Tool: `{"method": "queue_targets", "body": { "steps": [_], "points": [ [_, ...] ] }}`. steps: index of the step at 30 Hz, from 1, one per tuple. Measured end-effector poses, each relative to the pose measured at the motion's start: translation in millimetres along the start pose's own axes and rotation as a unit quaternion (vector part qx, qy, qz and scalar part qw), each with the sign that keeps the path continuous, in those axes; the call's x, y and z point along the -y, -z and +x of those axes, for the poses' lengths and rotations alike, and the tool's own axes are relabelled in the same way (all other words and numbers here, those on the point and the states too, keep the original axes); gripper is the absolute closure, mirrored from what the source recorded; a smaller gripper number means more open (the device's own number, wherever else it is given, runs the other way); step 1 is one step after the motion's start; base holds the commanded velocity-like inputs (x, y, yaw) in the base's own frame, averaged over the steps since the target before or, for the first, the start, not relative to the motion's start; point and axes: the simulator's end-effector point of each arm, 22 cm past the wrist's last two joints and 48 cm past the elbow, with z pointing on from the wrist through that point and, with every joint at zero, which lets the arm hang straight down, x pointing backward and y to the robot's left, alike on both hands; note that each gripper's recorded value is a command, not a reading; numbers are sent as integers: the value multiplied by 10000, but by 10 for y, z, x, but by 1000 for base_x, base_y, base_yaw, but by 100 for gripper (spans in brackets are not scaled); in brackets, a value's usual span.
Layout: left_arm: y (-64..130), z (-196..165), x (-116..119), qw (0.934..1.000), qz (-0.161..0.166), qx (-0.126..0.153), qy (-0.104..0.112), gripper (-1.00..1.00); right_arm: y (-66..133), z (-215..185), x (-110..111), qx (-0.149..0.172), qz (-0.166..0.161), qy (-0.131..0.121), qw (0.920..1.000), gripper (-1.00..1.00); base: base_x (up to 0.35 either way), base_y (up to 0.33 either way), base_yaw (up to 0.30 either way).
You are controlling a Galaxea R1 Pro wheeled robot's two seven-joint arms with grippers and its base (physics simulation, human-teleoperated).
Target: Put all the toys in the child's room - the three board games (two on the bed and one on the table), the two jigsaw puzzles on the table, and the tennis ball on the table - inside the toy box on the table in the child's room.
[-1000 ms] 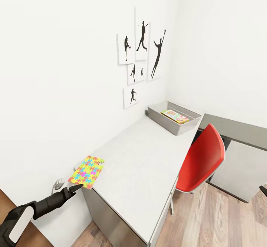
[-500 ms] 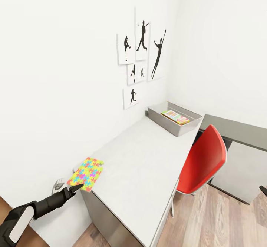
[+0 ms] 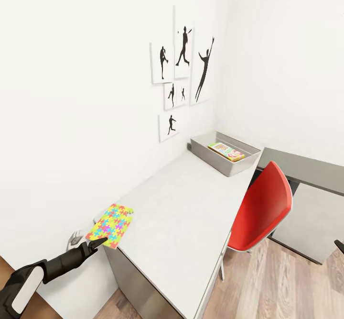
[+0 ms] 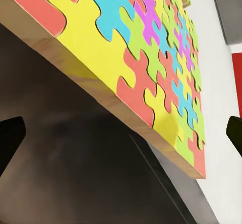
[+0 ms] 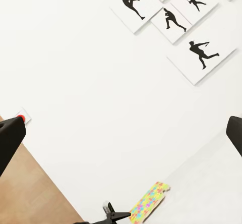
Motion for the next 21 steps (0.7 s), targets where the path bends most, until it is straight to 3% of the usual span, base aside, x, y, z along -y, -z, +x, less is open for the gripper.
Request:
{"method": "queue_targets", "body": {
  "steps": [21],
  "points": [
    [0,-2,0,10000,0,5,-5,-100,0,-4,0,-7,1,6,10000,-100,32,18,0]
  ]
}}
